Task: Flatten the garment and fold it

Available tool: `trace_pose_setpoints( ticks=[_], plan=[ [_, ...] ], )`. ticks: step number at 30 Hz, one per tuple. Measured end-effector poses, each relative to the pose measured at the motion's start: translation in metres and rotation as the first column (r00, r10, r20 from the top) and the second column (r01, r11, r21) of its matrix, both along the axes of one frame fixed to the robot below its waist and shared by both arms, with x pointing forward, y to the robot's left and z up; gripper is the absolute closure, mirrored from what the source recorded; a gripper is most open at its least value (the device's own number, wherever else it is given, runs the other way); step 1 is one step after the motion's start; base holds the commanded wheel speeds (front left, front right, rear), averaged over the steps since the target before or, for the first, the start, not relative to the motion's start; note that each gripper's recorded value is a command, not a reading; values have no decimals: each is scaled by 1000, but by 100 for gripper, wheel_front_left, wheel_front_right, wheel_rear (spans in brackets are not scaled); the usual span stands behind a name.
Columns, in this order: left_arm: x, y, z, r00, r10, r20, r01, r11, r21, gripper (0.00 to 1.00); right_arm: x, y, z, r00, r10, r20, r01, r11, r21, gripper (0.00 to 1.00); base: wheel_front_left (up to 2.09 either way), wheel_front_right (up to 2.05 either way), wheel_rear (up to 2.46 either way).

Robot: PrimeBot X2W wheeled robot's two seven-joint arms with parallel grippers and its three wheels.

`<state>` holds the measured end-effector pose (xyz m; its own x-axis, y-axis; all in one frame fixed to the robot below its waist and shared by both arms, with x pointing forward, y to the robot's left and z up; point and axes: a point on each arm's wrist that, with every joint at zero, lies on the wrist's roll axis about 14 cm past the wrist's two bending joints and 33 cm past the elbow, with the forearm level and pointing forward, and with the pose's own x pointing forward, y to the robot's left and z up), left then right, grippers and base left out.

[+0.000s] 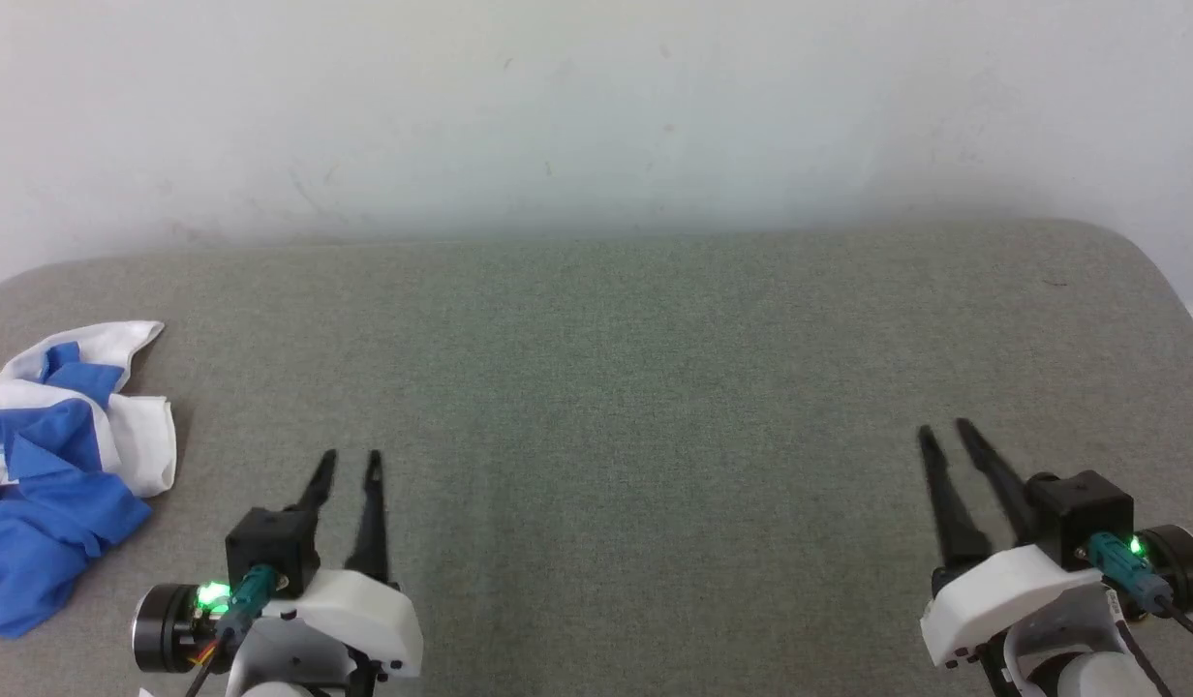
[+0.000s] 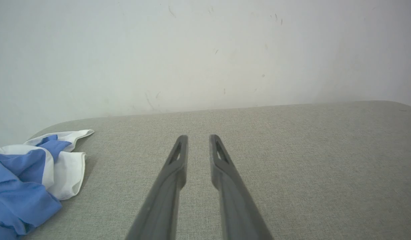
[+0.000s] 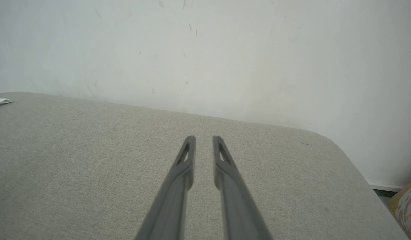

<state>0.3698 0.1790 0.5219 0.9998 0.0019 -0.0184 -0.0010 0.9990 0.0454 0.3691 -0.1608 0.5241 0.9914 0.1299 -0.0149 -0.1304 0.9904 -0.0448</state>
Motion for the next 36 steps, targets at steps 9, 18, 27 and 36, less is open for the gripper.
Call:
trace_pose_setpoints(
  ticks=[9,18,27,36],
  plan=[
    [0,-1,-1,1000,-4,2,4,1000,-11,0,0,-1,0,1000,-4,6,4,1000,3,0,0,0,0],
    [-2,0,-2,1000,1,9,-1,999,-39,0,2,-2,-1,1000,-6,12,6,1000,17,0,0,0,0],
    [-5,6,0,999,21,26,-19,998,-56,0,6,2,0,1000,6,24,-6,1000,26,0,0,0,0],
    [-11,18,1,998,55,40,-51,995,-84,0,12,13,-2,999,38,30,-39,999,34,0,0,0,0]
  ],
)
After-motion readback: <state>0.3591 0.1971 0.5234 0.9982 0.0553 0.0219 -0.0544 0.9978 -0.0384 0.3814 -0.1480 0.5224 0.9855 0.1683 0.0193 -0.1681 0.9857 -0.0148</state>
